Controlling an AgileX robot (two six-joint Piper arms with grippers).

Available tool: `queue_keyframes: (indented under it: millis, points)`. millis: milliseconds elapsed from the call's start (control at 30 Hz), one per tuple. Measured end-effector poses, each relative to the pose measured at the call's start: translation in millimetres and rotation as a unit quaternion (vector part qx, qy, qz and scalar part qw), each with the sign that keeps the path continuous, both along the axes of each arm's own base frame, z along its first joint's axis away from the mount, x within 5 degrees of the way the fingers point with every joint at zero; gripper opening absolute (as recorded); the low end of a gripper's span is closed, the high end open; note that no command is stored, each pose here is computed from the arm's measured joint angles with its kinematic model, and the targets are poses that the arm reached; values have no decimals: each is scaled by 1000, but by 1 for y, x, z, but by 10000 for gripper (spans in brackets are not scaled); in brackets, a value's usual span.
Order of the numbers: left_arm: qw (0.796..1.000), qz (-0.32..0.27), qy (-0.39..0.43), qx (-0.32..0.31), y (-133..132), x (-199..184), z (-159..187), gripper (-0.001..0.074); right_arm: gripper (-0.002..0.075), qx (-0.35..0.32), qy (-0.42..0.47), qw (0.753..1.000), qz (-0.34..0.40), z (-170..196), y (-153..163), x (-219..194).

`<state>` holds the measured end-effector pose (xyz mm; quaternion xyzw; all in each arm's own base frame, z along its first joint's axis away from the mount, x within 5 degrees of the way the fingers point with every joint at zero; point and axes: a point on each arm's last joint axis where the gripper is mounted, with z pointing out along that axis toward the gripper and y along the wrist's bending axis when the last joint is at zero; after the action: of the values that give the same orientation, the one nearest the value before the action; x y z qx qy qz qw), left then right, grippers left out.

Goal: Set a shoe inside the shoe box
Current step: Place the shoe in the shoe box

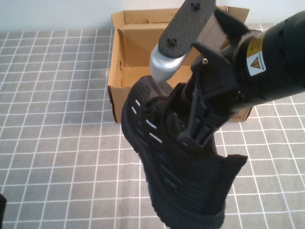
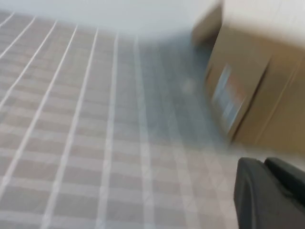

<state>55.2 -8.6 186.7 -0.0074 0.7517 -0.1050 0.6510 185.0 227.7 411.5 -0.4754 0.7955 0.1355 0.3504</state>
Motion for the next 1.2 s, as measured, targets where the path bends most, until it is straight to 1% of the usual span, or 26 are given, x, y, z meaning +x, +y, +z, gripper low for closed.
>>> queue_keyframes:
  millis: [67, 167, 300, 400, 467, 533, 633, 800, 867, 967, 1200]
  points:
    - [998, 3, -34, -52, 0, 1, 8, -1, -6, 9, 2, 1000, -6, 1, 1, 0]
    - [993, 5, -82, -86, 0, 1, 17, -1, -6, 24, 7, 999, -21, 5, 1, 1]
    - [986, 7, -112, -123, 1, 0, 24, -1, -6, 40, 9, 998, -38, 12, 3, 3]
    - [986, 0, -91, -137, 0, -1, 28, -1, -6, 38, 20, 997, -58, 15, 6, 8]
    - [989, -9, -61, -135, -2, -3, 42, -1, -6, 24, 31, 997, -73, 14, 9, 13]
    - [992, -16, -26, -119, -3, -2, 58, -1, -7, 7, 34, 996, -82, 15, 12, 18]
    - [996, -26, 28, -76, -6, 1, 85, -1, -7, -11, 39, 995, -91, 14, 19, 26]
    - [995, -53, 88, 8, -12, 20, 120, -1, -7, -31, 35, 994, -101, 15, 26, 37]
    - [990, -79, 110, 47, -18, 34, 131, -1, -7, -31, 34, 993, -108, 17, 25, 43]
    - [980, -128, 129, 83, -28, 54, 145, -1, -7, -26, 33, 991, -131, 19, 19, 57]
    - [955, -247, 133, 100, -60, 107, 163, -1, -7, 2, 74, 979, -189, 19, -7, 95]
